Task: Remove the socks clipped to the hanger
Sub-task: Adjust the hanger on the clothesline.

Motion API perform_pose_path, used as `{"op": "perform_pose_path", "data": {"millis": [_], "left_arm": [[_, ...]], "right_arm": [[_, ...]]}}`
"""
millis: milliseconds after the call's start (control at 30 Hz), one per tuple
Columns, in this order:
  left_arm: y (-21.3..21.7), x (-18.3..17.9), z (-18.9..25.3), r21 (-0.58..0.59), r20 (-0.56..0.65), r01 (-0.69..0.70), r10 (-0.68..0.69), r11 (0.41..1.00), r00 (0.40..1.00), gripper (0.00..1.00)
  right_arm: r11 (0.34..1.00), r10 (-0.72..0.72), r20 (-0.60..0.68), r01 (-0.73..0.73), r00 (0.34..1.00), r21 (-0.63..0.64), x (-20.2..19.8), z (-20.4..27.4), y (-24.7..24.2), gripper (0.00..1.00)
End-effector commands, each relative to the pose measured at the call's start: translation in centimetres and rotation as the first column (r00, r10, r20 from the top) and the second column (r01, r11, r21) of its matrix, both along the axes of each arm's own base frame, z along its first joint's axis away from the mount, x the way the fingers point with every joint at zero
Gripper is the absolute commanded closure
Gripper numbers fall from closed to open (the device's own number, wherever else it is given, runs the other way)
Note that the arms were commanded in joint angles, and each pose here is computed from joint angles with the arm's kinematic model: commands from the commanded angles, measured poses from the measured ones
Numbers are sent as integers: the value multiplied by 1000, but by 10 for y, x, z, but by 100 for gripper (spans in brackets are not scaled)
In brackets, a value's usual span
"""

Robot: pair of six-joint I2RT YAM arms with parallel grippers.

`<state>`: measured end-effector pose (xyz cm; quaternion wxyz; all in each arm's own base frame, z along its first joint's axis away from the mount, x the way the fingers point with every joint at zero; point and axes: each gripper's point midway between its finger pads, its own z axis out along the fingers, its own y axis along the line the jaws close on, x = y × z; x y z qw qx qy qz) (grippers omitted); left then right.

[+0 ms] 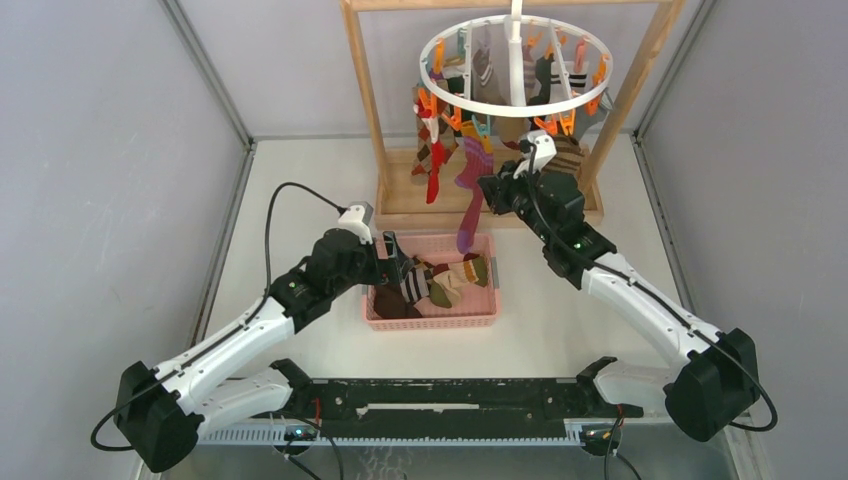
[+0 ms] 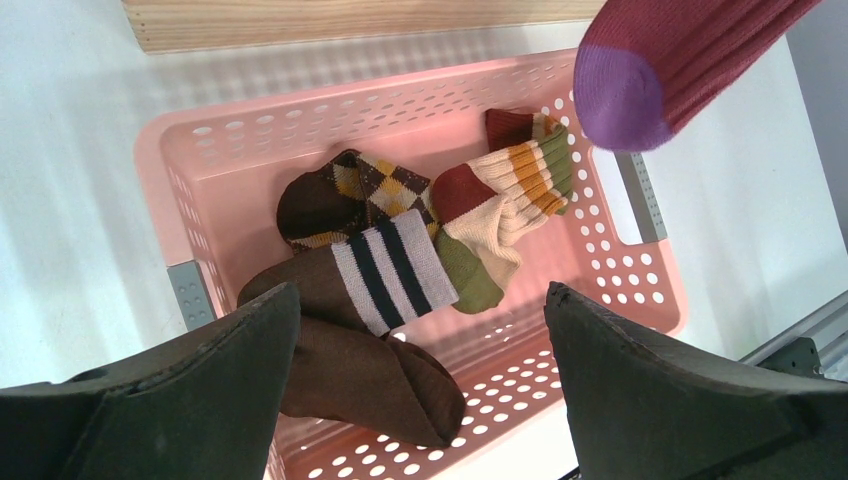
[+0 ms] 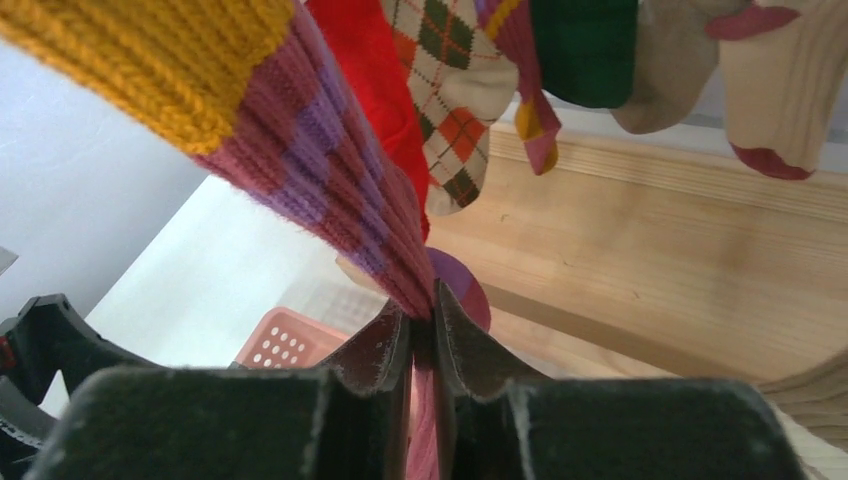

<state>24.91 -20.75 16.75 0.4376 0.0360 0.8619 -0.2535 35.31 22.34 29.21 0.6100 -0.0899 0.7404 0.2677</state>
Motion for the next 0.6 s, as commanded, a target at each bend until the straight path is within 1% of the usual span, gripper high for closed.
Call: {"op": "perform_pose_path", "data": {"millis": [0,233,567], "left_arm": [[-5,6,19,-28,45,7,-5,1000,999,5],[-12,13,30,-31,60,17,-15,999,998,5],[-17,16,39,-32,69,25,-23,999,997,5]], "right_arm": [[996,-15,74,9,997,85,0,41,-11,83],[990,-49,67,40,997,135,5,51,-39,83],[969,-124,-10,124,992,213,28,47,-92,82]]}}
